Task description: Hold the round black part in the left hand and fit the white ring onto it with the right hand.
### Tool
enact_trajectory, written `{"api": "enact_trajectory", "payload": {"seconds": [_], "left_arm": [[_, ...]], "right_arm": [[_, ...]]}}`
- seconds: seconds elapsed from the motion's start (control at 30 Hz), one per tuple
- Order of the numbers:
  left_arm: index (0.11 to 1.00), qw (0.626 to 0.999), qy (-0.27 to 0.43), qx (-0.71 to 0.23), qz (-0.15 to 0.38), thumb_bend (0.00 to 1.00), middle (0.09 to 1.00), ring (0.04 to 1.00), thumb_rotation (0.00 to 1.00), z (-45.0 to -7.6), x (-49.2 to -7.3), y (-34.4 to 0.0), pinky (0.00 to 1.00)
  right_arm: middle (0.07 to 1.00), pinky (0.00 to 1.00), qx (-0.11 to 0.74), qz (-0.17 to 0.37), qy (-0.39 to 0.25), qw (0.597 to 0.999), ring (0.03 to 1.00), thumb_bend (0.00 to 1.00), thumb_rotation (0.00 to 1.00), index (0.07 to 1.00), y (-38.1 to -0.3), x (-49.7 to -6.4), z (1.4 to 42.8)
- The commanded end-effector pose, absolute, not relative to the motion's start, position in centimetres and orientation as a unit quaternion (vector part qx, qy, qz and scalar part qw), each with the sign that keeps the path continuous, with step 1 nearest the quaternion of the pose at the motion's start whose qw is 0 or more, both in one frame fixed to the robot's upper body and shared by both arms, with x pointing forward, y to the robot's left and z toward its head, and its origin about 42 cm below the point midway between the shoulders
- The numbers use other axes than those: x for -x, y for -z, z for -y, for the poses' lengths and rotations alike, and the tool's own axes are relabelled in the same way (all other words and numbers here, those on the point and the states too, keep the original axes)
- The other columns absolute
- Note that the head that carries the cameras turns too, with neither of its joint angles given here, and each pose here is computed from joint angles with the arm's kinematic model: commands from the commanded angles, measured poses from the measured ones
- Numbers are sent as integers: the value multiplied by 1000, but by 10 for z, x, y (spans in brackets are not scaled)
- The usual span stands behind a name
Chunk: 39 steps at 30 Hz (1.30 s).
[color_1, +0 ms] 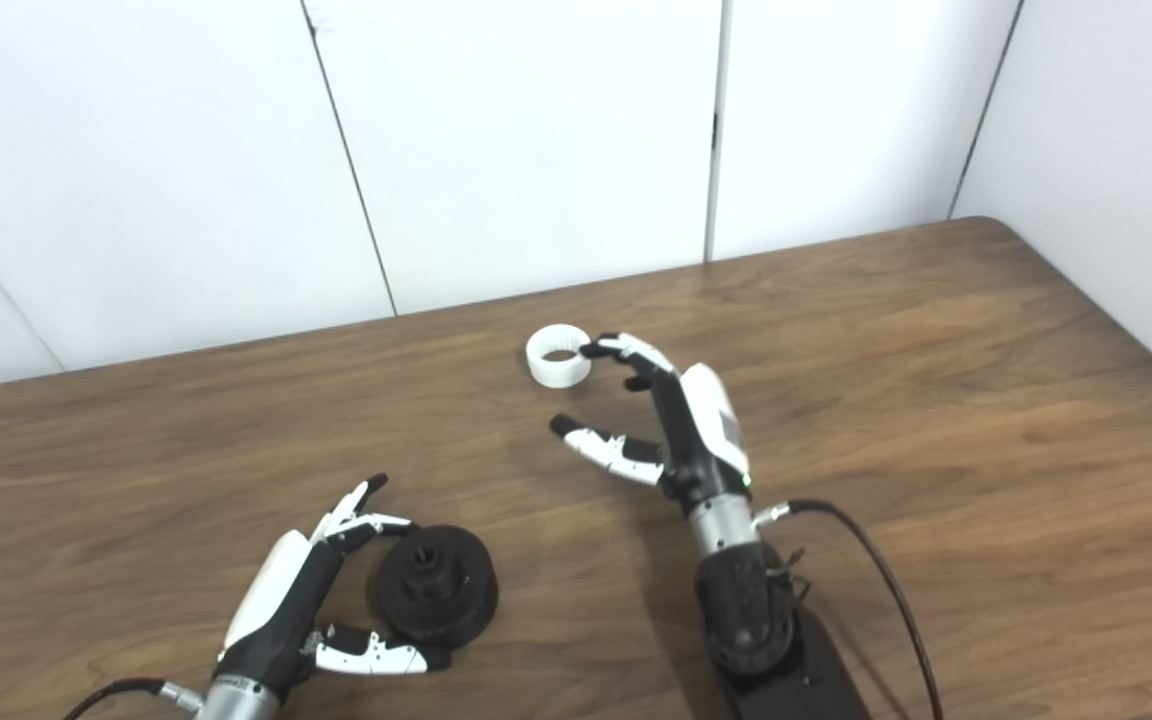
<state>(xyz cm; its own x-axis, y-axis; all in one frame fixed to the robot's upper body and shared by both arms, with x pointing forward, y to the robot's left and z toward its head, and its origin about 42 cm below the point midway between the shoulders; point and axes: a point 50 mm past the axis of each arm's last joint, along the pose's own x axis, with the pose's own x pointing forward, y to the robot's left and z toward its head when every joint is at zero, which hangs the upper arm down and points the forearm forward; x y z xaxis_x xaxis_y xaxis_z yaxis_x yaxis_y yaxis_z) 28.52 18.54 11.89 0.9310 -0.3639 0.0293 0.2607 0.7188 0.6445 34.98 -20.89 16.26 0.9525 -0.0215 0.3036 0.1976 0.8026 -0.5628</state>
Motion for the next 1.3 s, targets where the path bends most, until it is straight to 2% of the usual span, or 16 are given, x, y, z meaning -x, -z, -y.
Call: {"api": "enact_trajectory", "payload": {"seconds": [0.0, 0.2, 0.27, 0.43, 0.6, 0.67, 0.9, 1.03, 1.27], "left_arm": [[602, 920, 171, -342, 82, 928, 1000, 1000, 216, -184, -286, -119, 999], [605, 920, 169, -345, 83, 923, 1000, 1000, 214, -179, -286, -118, 1000], [605, 920, 168, -344, 82, 924, 1000, 1000, 211, -178, -285, -117, 1000], [606, 921, 170, -342, 78, 924, 1000, 1000, 212, -177, -284, -115, 1000], [607, 921, 168, -343, 78, 928, 1000, 1000, 219, -177, -284, -114, 1000], [606, 921, 168, -343, 78, 928, 1000, 1000, 219, -177, -285, -114, 1000], [605, 921, 169, -342, 78, 926, 1000, 1000, 220, -177, -285, -114, 1000], [605, 921, 171, -343, 77, 927, 1000, 1000, 220, -176, -284, -114, 1000], [605, 921, 169, -342, 77, 930, 1000, 1000, 218, -176, -283, -113, 1000]], "right_arm": [[856, 677, 332, 185, 61, 923, 821, 700, 408, 745, -196, -368, 204], [886, 688, 397, 190, 57, 896, 850, 711, 428, 756, -214, -391, 220], [908, 711, 418, 185, 54, 888, 874, 726, 469, 768, -221, -400, 226], [932, 753, 458, 169, 35, 872, 913, 748, 489, 787, -233, -423, 235], [995, 915, 521, 125, -10, 844, 994, 786, 561, 861, -245, -452, 237], [1000, 960, 544, 115, -24, 831, 999, 859, 608, 898, -250, -462, 237], [1000, 999, 593, 87, -65, 798, 1000, 993, 719, 941, -259, -495, 235], [1000, 998, 608, 67, -83, 787, 1000, 1000, 772, 946, -254, -507, 232], [1000, 1000, 609, 50, -103, 785, 1000, 1000, 806, 949, -236, -510, 222]]}}
